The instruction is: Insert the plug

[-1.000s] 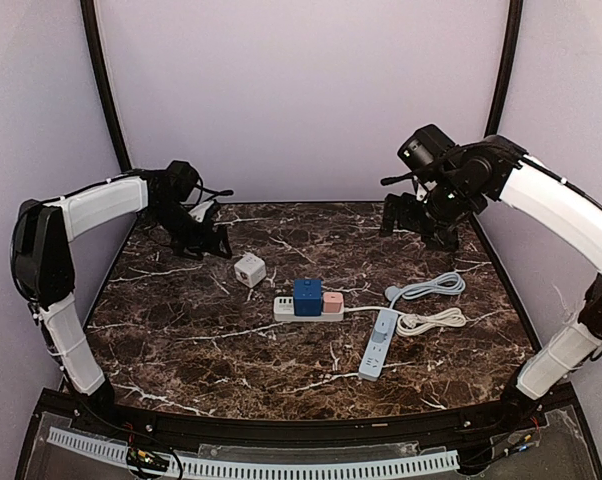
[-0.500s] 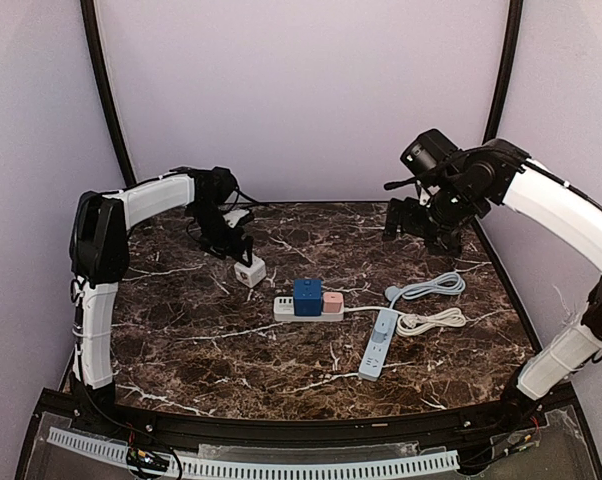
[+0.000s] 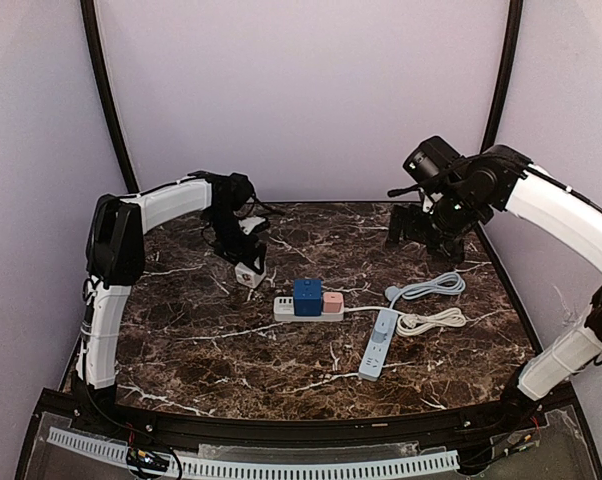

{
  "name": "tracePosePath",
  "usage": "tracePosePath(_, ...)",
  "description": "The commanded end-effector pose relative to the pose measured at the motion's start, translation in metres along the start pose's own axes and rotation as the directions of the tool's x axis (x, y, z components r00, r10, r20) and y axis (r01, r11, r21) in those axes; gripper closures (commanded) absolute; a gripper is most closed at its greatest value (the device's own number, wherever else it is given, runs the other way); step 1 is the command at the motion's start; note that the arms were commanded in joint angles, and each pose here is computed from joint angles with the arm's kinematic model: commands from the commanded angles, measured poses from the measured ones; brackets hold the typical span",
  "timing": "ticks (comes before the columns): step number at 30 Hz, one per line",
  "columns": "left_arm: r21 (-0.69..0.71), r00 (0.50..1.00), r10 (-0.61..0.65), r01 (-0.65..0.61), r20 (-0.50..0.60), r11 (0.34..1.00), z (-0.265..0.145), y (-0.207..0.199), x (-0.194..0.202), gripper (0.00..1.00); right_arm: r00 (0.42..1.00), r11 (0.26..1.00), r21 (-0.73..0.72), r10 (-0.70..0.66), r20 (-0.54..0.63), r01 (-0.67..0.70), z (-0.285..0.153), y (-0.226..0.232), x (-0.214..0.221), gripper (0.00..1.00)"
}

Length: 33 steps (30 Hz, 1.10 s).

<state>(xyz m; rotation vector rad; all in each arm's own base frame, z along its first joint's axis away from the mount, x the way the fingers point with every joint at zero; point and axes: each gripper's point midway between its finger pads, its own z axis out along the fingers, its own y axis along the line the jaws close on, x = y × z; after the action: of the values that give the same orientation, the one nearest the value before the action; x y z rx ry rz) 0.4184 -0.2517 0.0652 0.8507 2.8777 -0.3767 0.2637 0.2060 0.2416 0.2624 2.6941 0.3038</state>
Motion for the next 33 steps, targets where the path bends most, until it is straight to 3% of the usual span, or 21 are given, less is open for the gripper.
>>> tracePosePath(1, -0.012, 1.000, 0.030, -0.030, -0.007, 0.999, 0.001, -0.004, -0.003, 0.13, 0.999, 0.999, -0.006, 0.033, -0.002, -0.033, -0.004, -0.008, 0.004, 0.01)
tracePosePath(8, -0.068, 0.997, 0.053, -0.057, -0.056, 0.996, 0.017, -0.004, 0.003, 0.23, 0.998, 0.998, -0.008, 0.068, -0.008, -0.068, -0.004, -0.016, 0.012, 0.01)
tracePosePath(11, -0.107, 0.995, 0.079, -0.085, -0.053, 0.991, 0.018, -0.006, 0.000, 0.42, 0.997, 0.997, -0.011, 0.080, -0.010, -0.080, -0.004, -0.018, 0.014, 0.01)
tracePosePath(12, -0.118, 0.996, 0.083, -0.088, -0.045, 0.989, 0.017, -0.006, -0.002, 0.53, 0.997, 0.997, -0.010, 0.082, -0.012, -0.082, -0.004, -0.018, 0.015, 0.01)
tracePosePath(14, -0.124, 0.996, 0.086, -0.089, -0.030, 0.988, 0.013, -0.007, -0.005, 0.65, 0.996, 0.996, -0.013, 0.087, -0.009, -0.088, -0.005, -0.019, 0.016, 0.01)
tracePosePath(16, -0.129, 0.996, 0.094, -0.094, -0.005, 0.987, 0.004, -0.009, -0.008, 0.70, 0.996, 0.995, -0.016, 0.094, -0.006, -0.094, -0.005, -0.020, 0.016, 0.01)
tracePosePath(21, -0.138, 0.992, 0.112, -0.103, 0.058, 0.985, -0.024, -0.015, -0.011, 0.71, 0.996, 0.995, -0.025, 0.092, 0.021, -0.092, -0.009, -0.019, 0.010, 0.01)
tracePosePath(25, -0.070, 0.976, 0.129, -0.119, 0.174, 0.990, -0.053, -0.035, -0.012, 0.71, 0.995, 0.997, -0.032, 0.075, 0.065, -0.073, -0.012, -0.014, -0.001, 0.01)
tracePosePath(28, 0.002, 0.941, 0.142, -0.150, 0.307, 0.989, -0.087, -0.055, -0.013, 0.70, 0.992, 0.997, -0.043, 0.066, 0.109, -0.061, -0.015, -0.009, -0.012, 0.01)
tracePosePath(33, 0.127, 0.876, 0.153, -0.235, 0.457, 0.964, -0.107, -0.083, 0.003, 0.67, 0.982, 0.997, -0.073, 0.038, 0.184, -0.025, -0.018, 0.003, -0.031, 0.01)
